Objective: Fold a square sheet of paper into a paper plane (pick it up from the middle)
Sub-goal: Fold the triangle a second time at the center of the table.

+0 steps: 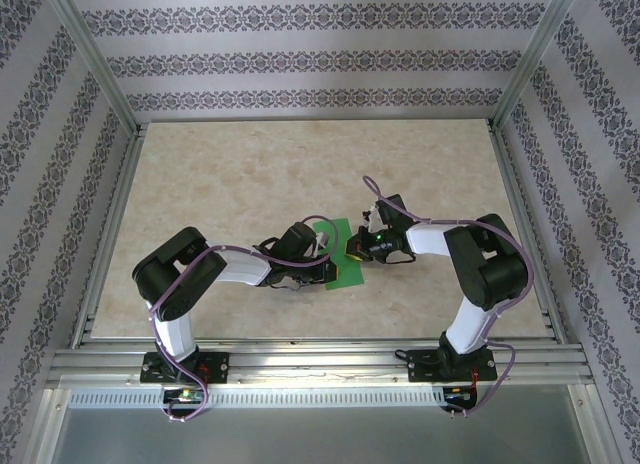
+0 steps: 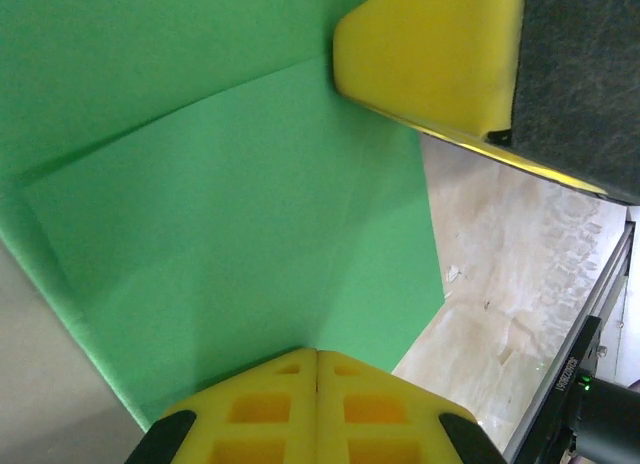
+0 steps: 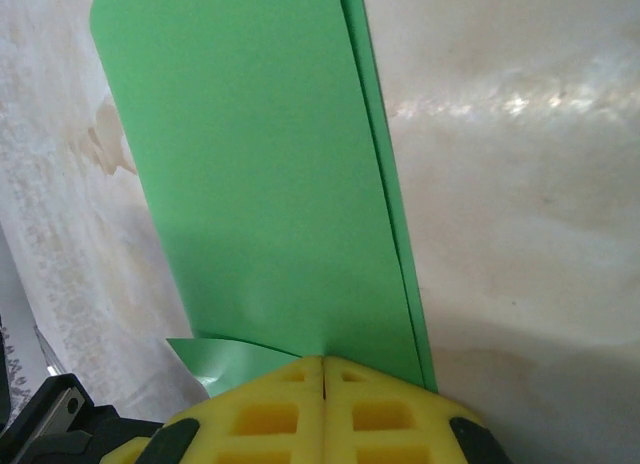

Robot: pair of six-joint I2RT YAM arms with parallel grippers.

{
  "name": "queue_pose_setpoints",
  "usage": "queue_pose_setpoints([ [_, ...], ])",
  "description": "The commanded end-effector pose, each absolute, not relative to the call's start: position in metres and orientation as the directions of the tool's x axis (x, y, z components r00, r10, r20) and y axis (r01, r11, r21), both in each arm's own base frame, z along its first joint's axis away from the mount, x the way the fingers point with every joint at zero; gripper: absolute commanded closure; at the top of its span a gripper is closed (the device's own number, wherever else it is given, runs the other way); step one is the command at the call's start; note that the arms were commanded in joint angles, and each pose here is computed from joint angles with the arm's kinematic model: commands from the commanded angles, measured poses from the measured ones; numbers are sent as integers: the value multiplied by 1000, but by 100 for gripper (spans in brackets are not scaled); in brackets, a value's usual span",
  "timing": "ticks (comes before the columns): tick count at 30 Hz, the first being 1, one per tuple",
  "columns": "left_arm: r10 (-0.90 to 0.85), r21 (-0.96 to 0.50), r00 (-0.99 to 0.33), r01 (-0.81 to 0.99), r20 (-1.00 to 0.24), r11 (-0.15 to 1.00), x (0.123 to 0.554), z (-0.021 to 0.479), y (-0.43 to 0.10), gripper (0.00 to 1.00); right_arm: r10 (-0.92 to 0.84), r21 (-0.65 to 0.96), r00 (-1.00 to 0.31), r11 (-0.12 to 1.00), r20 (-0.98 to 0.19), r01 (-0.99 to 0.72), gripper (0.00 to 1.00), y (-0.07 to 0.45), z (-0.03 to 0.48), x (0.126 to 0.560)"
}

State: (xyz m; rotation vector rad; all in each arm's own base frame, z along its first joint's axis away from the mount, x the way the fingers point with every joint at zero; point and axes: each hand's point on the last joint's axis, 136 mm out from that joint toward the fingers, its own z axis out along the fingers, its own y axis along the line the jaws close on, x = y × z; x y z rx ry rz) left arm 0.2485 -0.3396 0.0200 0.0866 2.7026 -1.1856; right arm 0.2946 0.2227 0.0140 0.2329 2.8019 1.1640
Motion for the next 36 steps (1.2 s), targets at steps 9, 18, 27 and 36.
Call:
queue_pose_setpoints([
  [9, -49, -734, -979, 115, -197, 669, 268, 49, -355, 99, 197, 629, -980, 759, 20, 166, 100, 206, -18, 276],
  [18, -73, -669, -983, 61, -170, 740, 283, 12, -355, 100, 200, 627, -980, 760, 21, 168, 100, 206, -18, 275],
  [27, -87, -647, -992, -8, -90, 762, 252, -11, -330, 100, 208, 608, -978, 773, 26, 180, 100, 201, -24, 272],
  [36, -37, -648, -997, 15, -68, 761, 221, -3, -313, 97, 212, 593, -976, 781, 44, 196, 100, 199, -32, 270],
])
